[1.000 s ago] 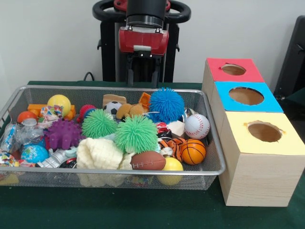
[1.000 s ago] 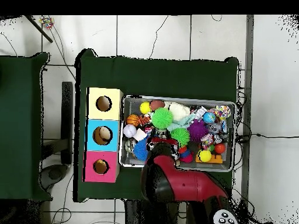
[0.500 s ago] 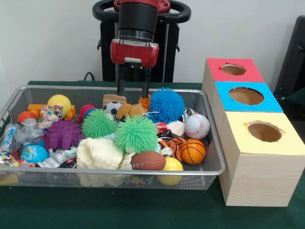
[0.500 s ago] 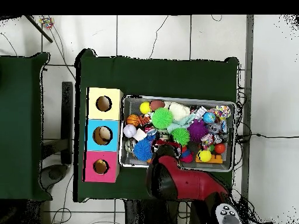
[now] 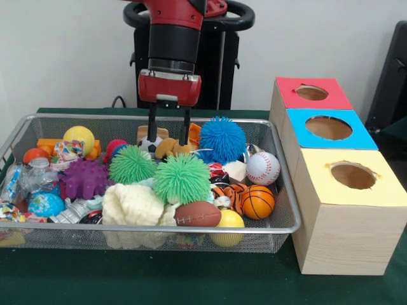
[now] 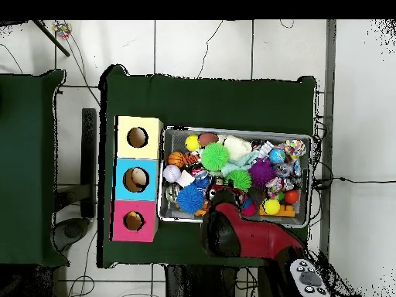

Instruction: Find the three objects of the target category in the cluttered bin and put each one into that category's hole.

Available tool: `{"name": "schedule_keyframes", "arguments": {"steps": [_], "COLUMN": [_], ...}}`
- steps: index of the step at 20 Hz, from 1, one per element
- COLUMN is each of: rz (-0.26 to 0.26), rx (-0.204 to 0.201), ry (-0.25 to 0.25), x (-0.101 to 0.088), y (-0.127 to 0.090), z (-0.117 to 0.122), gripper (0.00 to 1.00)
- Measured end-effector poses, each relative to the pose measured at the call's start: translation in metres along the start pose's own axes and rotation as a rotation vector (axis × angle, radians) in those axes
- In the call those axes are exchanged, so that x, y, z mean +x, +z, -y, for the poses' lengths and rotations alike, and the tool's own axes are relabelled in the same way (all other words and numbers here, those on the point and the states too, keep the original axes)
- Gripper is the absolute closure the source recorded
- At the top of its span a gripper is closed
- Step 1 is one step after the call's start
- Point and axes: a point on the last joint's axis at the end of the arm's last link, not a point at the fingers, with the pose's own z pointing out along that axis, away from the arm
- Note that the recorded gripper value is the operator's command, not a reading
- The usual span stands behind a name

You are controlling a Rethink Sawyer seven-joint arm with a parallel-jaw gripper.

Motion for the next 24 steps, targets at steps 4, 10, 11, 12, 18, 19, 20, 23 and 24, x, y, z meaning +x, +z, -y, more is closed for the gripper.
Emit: {"name": "schedule_keyframes", "arguments": {"steps": [4,10,11,12,18,19,20,23,24], "rz": [-0.015,-0.037,-0.04,-0.046,-0.095,-0.105,-0.115,-0.162,-0.178], "rx": [-0.004,-0.014,-0.015,-0.016,-0.016,-0.016,-0.015,-0.018,-0.019], "ry": [0.001,-0.006,-0.006,-0.006,-0.008,-0.008,-0.007,-0.001,0.001], "x": [0.006,0.017,0.019,0.022,0.031,0.032,0.034,0.037,0.038], "y": [0.011,0.023,0.024,0.025,0.027,0.027,0.027,0.026,0.026], "z": [0.0,0.003,0.003,0.004,0.004,0.004,0.005,0.005,0.005], "gripper": [0.0,0.0,0.0,0.0,0.0,0.0,0.0,0.0,0.0]}}
